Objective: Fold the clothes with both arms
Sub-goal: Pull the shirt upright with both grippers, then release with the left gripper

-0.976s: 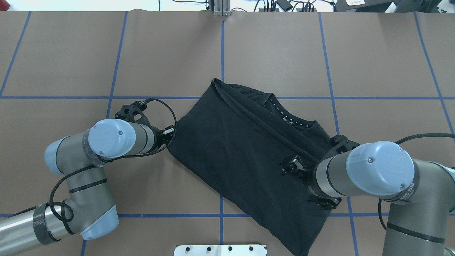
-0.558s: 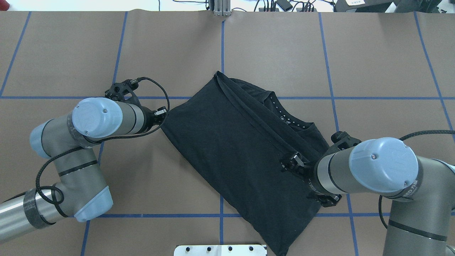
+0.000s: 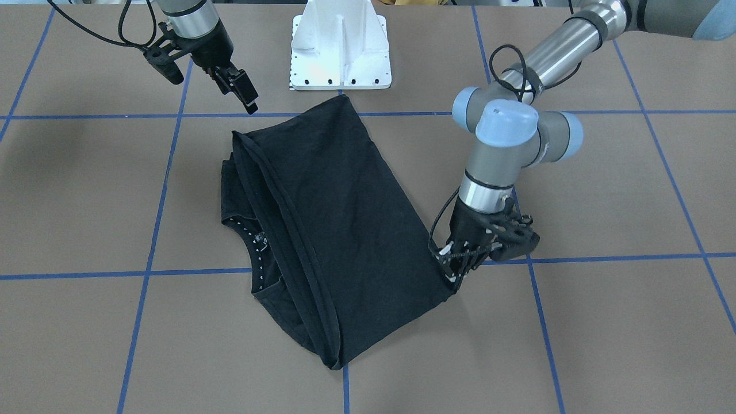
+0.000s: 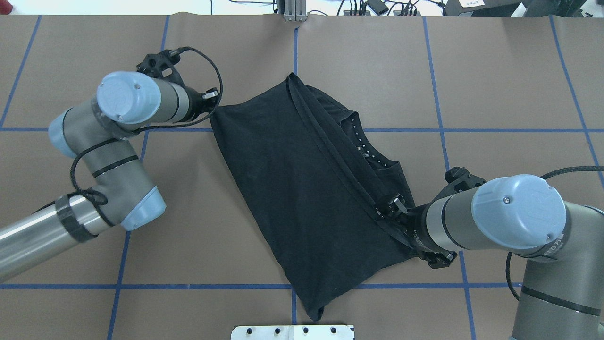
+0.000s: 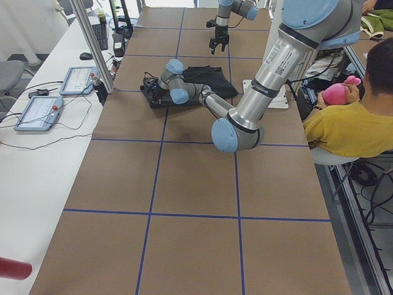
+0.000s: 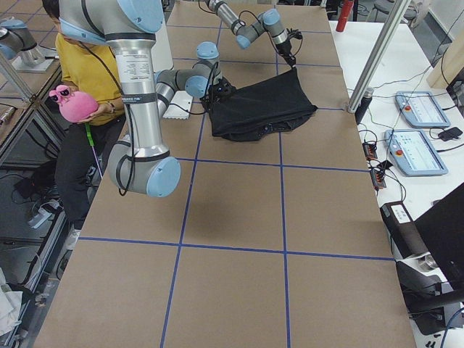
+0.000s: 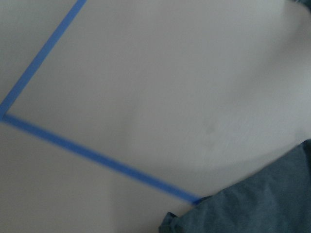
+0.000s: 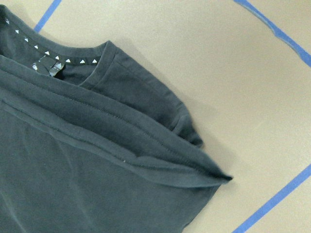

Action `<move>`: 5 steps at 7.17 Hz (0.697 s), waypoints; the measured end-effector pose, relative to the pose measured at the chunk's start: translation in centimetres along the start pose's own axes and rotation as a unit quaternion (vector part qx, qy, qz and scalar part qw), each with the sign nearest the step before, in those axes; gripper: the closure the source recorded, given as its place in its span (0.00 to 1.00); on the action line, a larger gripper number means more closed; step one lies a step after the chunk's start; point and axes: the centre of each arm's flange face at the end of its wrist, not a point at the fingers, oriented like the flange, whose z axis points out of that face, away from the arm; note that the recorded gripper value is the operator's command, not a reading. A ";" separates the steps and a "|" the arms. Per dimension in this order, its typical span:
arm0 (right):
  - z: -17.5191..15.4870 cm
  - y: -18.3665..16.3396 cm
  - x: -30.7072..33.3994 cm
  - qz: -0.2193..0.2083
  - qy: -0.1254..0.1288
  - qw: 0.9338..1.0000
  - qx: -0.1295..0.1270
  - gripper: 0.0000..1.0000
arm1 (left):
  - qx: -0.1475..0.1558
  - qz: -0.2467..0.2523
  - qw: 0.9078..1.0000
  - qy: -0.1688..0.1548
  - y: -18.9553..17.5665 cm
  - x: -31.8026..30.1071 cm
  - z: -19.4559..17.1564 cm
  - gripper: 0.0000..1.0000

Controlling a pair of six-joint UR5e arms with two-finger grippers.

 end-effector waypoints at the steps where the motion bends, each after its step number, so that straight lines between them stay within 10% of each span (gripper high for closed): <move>1: -0.2 -0.5 -0.2 0.004 -0.004 1.000 0.004 0.00 | 0.010 0.009 1.000 0.013 -2.8 1.5 3.3 1.00; 2: -0.3 -0.9 -0.4 0.007 -0.007 1.000 0.009 0.00 | 0.017 0.022 0.999 0.032 -4.6 3.1 5.9 1.00; 4: -0.3 -1.3 -0.6 0.008 -0.011 1.000 0.017 0.00 | 0.023 0.037 0.998 0.054 -6.0 5.3 7.5 0.00; 5: 0.0 -1.5 -0.7 0.008 -0.013 1.000 0.024 0.00 | 0.025 0.045 0.997 0.055 -6.5 5.5 7.6 0.00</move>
